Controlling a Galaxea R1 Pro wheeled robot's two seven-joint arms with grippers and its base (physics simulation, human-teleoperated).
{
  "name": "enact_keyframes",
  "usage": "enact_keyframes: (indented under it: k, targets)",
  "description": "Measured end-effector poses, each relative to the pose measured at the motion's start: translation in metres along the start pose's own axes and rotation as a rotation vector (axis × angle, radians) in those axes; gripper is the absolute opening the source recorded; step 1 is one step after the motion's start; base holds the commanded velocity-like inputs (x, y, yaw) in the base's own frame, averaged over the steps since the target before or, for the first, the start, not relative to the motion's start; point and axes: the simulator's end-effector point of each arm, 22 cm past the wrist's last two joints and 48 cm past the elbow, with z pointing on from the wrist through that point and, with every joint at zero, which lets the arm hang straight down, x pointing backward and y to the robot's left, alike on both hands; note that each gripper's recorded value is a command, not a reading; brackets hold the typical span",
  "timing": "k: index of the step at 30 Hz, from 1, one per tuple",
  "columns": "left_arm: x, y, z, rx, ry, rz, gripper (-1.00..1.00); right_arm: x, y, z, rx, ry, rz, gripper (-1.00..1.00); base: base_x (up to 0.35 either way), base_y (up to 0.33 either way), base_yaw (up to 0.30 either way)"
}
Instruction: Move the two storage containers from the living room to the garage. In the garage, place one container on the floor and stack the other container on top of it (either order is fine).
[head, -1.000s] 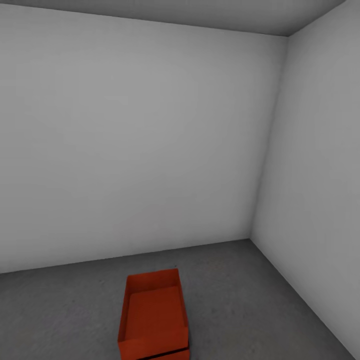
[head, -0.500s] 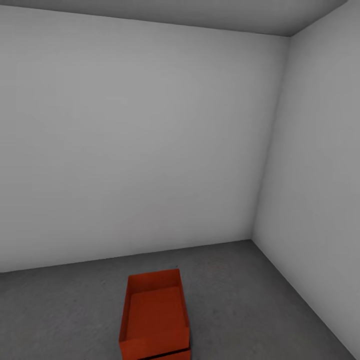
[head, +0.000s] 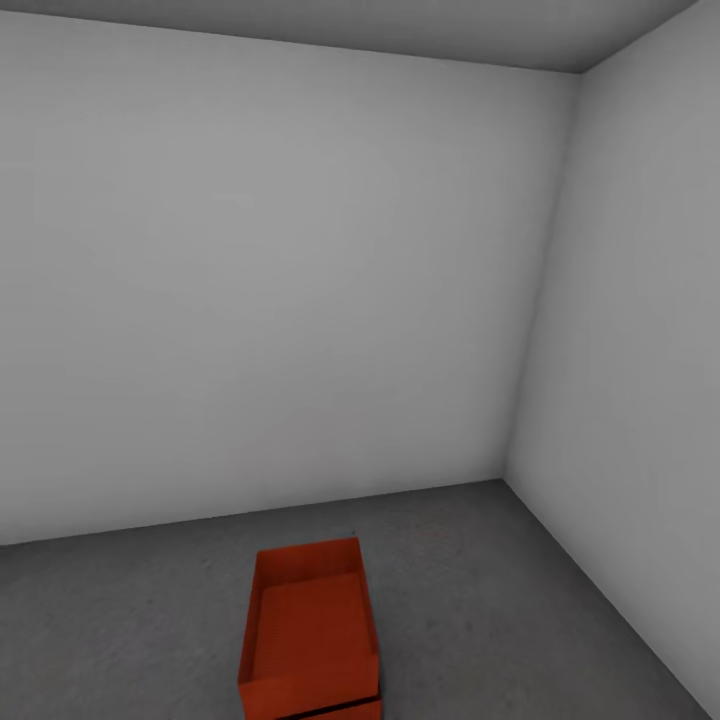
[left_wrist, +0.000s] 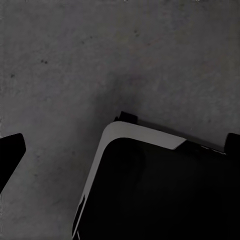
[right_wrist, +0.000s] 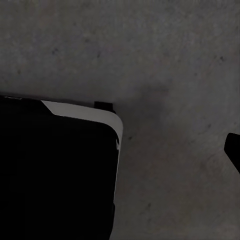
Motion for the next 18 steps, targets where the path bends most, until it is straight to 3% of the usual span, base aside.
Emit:
enact_keyframes:
  k: [18]
  targets:
    - [-0.0049, 0.0052, 0.0007, -0.005, -0.009, 0.011, 1.00, -0.0009, -0.0028, 0.0003, 0.003, -0.003, 0.000, 1.00, 0.000, 0.000, 0.000]
